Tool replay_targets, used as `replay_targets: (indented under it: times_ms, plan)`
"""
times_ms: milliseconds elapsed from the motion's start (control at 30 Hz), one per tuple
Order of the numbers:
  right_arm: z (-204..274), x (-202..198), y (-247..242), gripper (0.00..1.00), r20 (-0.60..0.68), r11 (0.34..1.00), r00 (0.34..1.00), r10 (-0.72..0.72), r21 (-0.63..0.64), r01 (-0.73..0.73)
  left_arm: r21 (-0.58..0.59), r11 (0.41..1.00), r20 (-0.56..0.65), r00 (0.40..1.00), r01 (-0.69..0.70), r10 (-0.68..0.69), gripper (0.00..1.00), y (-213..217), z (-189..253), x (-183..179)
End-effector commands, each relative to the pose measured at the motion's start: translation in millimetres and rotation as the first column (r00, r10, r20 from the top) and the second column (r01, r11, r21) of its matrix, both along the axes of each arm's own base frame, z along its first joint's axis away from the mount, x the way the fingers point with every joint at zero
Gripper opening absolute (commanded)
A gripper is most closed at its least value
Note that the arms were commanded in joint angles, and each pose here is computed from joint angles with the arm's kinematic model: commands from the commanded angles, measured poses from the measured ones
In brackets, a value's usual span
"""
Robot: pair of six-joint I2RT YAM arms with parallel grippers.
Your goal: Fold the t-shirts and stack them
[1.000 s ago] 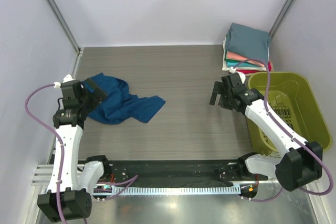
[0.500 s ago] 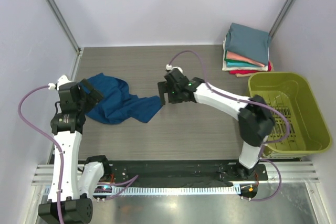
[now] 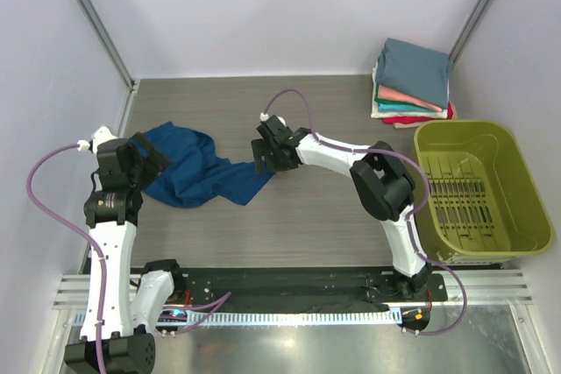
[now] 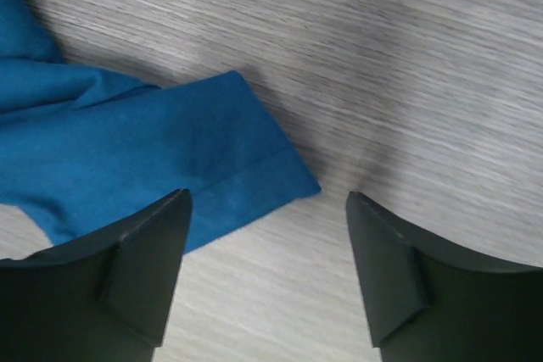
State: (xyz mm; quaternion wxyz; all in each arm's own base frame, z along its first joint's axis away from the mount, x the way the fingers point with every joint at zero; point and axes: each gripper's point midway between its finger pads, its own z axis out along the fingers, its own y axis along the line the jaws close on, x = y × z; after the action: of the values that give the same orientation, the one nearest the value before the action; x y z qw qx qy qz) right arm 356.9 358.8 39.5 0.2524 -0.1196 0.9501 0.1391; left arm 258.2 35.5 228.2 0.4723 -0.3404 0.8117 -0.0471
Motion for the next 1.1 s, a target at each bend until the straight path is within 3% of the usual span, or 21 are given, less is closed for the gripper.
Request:
replay_targets:
  times_ms: [0,300,400,433,533,667,733,767,833,933,1067]
  plan:
    - [5,9,18,0.77,0.029,0.997,0.999,0.029,0.067,-0.031,0.021,1.000,0.020,1.000,-0.004,0.003,0.86,4,7,0]
    - [-9,-1,26,0.53,0.000,0.991,0.998,0.067,0.115,-0.066,0.016,1.000,0.016,1.000,0.002,-0.002,0.86,2,5,0]
    - [-13,-2,31,0.35,-0.006,0.987,0.996,0.093,0.135,-0.092,0.018,1.000,0.016,1.000,-0.002,0.001,0.86,3,4,0]
    - [-15,-4,34,0.22,-0.017,0.983,0.994,0.108,0.149,-0.104,0.020,1.000,0.019,1.000,-0.004,0.004,0.86,3,5,0]
    - [-1,-1,47,0.01,-0.021,0.964,0.991,0.136,0.235,-0.127,0.020,1.000,0.027,1.000,-0.002,0.001,0.86,3,6,1]
    - [75,51,17,0.01,0.065,0.938,0.998,-0.020,0.346,-0.004,0.015,0.999,0.035,0.999,0.032,-0.032,0.85,-2,6,1]
    - [113,89,-46,0.01,0.101,0.911,0.975,-0.198,0.385,0.145,0.011,0.998,0.054,0.997,0.060,-0.060,0.84,-7,8,3]
    - [157,91,-80,0.01,0.181,0.895,0.942,-0.282,0.404,0.191,0.009,0.998,0.058,0.996,0.069,-0.069,0.84,-8,8,5]
    - [186,98,-147,0.01,0.234,0.871,0.883,-0.407,0.390,0.298,0.004,0.997,0.063,0.995,0.083,-0.083,0.83,-11,7,6]
    - [211,74,-203,0.01,0.285,0.846,0.821,-0.494,0.375,0.379,-0.023,0.991,0.060,0.990,0.130,-0.129,0.82,-20,3,12]
    - [180,33,-209,0.01,0.222,0.864,0.860,-0.460,0.338,0.374,-0.063,0.978,0.026,0.980,0.201,-0.200,0.80,-39,-7,22]
